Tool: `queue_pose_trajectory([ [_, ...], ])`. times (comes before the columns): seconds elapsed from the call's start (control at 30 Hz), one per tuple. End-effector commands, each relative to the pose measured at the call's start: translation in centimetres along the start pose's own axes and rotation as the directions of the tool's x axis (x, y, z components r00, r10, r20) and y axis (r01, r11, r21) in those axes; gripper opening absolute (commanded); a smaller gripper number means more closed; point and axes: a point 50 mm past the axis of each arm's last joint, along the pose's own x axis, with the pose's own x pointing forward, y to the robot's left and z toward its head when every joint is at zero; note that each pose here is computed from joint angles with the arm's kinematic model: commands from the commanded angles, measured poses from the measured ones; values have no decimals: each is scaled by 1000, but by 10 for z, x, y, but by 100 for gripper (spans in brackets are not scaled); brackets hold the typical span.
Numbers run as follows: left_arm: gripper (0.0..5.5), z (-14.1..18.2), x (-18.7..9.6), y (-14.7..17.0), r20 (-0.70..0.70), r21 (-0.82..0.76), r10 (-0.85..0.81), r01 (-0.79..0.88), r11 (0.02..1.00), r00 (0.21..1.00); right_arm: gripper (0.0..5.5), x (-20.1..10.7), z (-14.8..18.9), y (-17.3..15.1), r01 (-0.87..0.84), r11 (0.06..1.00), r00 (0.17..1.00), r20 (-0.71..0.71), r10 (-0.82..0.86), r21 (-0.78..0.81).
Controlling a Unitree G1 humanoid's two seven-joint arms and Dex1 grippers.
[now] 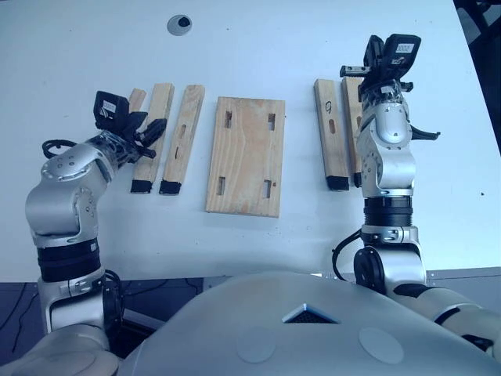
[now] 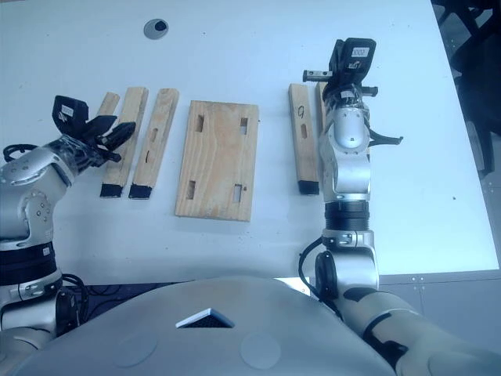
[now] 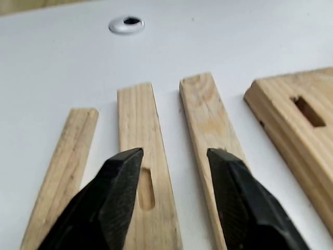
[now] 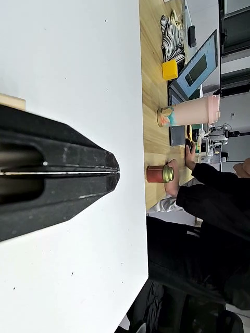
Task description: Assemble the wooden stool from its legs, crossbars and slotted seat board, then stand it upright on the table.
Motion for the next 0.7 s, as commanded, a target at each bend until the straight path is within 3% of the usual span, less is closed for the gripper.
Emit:
queue_pose_trajectory([
  [0.03, 280, -6, -4, 7, -26, 12, 41, -41, 999, 999, 0, 0, 1, -2, 15, 1000, 1000, 8, -15, -2],
  [0.1, 315, -11, -4, 6, -56, 28, 27, -25, 999, 998, 0, 0, 1, -3, 19, 1000, 1000, 8, -19, -3],
  [0.43, 315, -43, -9, 14, -150, 33, 70, -65, 997, 986, 0, -2, -2, -4, 27, 1000, 1000, -2, -27, -4],
  [0.57, 255, -54, -12, 2, -191, -15, 5, -8, 1000, 982, 0, -1, -2, -4, 19, 1000, 1000, -2, -19, -8],
  [0.7, 209, -52, -11, 6, -159, -9, 68, -70, 998, 985, 0, 2, 0, -8, 13, 1000, 1000, 0, -13, -20],
])
